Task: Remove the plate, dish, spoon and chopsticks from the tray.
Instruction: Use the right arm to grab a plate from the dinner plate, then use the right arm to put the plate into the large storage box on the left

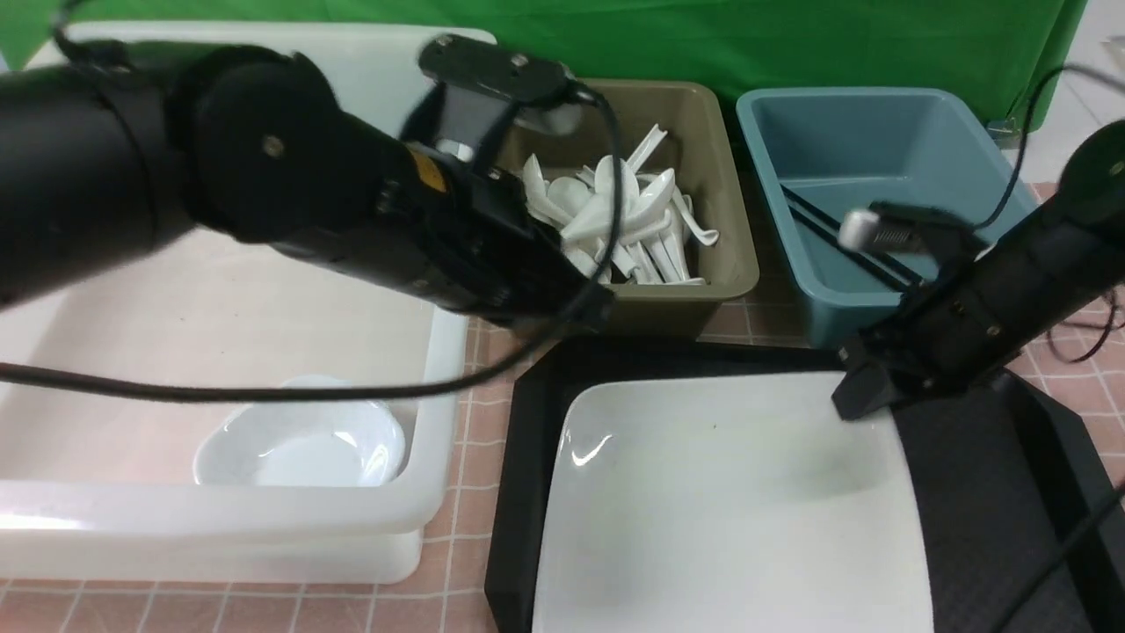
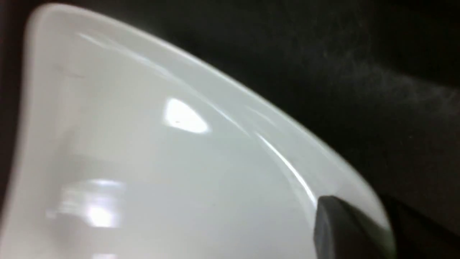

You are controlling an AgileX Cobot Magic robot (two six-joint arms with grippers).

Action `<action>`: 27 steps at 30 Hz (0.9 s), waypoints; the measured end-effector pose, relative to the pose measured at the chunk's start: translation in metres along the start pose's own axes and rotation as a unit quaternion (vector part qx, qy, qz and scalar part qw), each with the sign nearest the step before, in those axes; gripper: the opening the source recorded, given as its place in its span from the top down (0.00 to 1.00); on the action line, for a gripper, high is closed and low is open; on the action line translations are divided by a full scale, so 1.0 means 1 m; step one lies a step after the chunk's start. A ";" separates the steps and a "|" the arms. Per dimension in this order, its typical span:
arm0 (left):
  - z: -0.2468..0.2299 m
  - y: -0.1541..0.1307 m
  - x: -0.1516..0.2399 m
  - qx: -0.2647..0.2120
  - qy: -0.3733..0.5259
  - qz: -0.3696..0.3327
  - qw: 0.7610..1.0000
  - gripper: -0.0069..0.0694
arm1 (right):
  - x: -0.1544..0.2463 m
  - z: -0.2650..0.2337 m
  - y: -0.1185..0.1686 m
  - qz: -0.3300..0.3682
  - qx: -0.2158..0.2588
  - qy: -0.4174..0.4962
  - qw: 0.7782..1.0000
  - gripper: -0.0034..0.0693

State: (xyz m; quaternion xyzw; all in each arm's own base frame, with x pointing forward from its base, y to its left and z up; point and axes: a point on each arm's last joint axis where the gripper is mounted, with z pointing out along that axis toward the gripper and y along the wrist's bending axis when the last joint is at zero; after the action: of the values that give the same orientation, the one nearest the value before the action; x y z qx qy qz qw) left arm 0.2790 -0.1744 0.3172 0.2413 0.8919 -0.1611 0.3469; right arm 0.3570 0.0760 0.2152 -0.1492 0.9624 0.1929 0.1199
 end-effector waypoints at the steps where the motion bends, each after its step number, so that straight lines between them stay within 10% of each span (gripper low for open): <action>1: -0.001 0.001 0.000 -0.002 -0.001 -0.002 1.000 0.90 | 0.000 -0.003 0.001 -0.001 0.000 -0.004 1.000 0.76; 16: -0.071 0.090 0.008 -0.116 -0.019 -0.104 0.988 0.90 | 0.006 -0.127 0.055 -0.073 0.024 -0.162 0.984 0.84; 27: -0.111 0.148 0.028 -0.192 -0.034 -0.206 0.959 0.90 | -0.055 -0.192 0.117 -0.121 -0.057 -0.332 0.934 0.84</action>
State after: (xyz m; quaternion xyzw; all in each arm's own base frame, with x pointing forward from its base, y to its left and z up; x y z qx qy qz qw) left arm 0.2811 0.0080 0.3580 -0.0246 0.9241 -0.0625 0.3762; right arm 0.3356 0.1142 0.4428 -0.1990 0.8299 0.2696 0.4459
